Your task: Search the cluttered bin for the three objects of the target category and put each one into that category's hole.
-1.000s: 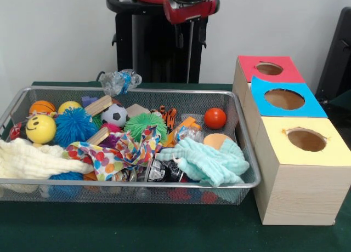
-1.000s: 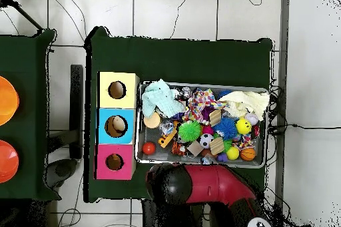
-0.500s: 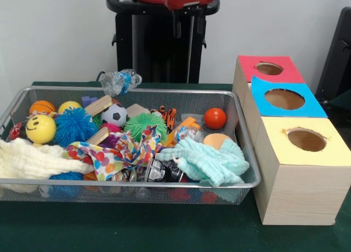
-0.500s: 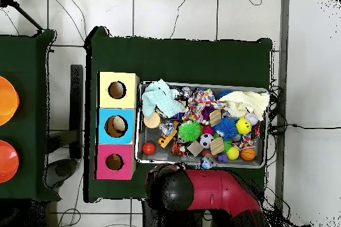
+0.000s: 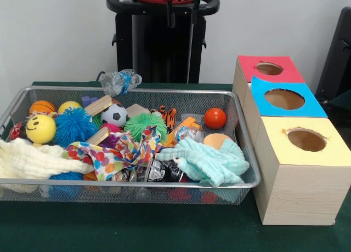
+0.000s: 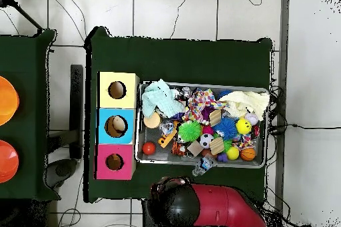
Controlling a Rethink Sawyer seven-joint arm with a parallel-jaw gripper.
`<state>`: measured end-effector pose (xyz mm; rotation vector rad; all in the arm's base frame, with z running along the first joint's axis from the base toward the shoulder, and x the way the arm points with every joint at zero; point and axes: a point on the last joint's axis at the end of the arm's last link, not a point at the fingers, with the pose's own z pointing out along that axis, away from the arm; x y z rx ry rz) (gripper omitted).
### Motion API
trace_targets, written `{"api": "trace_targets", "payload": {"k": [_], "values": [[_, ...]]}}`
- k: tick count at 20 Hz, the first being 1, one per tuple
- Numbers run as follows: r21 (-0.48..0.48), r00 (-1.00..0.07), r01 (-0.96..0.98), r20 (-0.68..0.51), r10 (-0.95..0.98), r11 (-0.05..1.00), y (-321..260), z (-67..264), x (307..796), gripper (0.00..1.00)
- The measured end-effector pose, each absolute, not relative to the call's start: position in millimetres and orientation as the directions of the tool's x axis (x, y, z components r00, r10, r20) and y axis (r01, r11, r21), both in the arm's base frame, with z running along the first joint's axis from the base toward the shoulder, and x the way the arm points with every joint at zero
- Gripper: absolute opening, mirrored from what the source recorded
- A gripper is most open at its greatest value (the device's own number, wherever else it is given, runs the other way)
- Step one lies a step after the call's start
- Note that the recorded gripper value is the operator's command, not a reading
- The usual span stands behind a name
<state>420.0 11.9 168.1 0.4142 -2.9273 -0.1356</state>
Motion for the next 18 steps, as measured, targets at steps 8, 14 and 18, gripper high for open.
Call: {"api": "trace_targets", "payload": {"k": [8,14,18], "values": [[0.123,-0.936,-0.290,0.172,-0.309,0.949,23.4,165.1,419.4,1.00],[0.111,-0.924,-0.336,0.151,-0.350,0.935,39.5,168.7,440.9,1.00],[0.105,-0.912,-0.374,0.140,-0.386,0.921,54.8,170.7,466.3,1.00]]}}
